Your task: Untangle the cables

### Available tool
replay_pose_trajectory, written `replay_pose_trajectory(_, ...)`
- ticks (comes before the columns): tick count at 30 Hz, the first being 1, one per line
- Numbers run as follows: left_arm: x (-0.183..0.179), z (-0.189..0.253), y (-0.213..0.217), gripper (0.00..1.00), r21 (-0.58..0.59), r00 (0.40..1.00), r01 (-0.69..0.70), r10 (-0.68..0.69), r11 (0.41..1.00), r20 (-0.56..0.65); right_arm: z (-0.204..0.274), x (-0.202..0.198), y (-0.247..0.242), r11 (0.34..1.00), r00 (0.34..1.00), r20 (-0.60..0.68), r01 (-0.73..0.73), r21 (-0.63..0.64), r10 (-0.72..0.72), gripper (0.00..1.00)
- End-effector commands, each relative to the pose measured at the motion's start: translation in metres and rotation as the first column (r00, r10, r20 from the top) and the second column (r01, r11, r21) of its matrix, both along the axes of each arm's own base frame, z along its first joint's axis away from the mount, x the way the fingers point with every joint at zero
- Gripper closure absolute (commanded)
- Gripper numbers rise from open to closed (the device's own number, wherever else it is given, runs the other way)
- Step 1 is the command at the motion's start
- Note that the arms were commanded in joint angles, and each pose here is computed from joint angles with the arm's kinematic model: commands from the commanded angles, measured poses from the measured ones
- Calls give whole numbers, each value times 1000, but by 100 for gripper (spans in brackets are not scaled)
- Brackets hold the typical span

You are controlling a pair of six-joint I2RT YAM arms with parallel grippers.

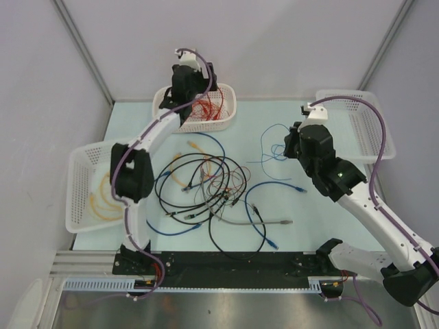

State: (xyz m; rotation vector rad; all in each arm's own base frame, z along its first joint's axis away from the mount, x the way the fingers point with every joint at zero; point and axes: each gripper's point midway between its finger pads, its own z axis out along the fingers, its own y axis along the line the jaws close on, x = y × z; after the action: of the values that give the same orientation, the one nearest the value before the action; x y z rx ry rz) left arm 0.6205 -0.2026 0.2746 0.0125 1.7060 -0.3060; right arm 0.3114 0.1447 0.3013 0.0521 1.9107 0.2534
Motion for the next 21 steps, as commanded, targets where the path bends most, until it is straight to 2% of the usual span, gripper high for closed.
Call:
replay_pose_trajectory(1,-100,143,-20,0,-165,961,92,-44,982,272,22,5,-8,997,996,68,46,55,-50,100)
replay_pose_trajectory(5,-170,128,-39,0,-241,970,202,-159,949,186,54,11,-31,979,973,165,135,151,-160,100)
replay_pose_trajectory(8,-223,94,-57,0,-272,966,259,-253,927,57,89,19,-58,948,923,265,220,229,-278,100)
replay_pose_trajectory(9,-237,65,-60,0,-280,962,255,-271,926,-20,97,22,-66,937,906,284,248,246,-314,100)
replay_pose_trajectory(10,-256,65,-65,0,-296,953,281,-301,913,-22,111,23,-75,923,883,310,273,273,-353,100)
replay_pose_trajectory(11,-265,58,-64,0,-311,950,280,-308,908,-45,121,27,-83,904,855,332,307,296,-399,100)
replay_pose_trajectory(12,-276,33,-63,0,-343,942,255,-313,904,-124,128,30,-94,889,830,347,338,309,-436,100)
replay_pose_trajectory(15,-307,7,-56,0,-372,909,251,-350,894,-227,147,35,-122,837,742,393,440,327,-543,100)
replay_pose_trajectory(18,-330,2,-45,0,-363,898,259,-361,895,-251,170,36,-148,792,663,436,486,369,-609,100)
replay_pose_trajectory(21,-349,1,-35,0,-349,896,279,-373,894,-239,193,37,-165,765,614,457,492,416,-644,100)
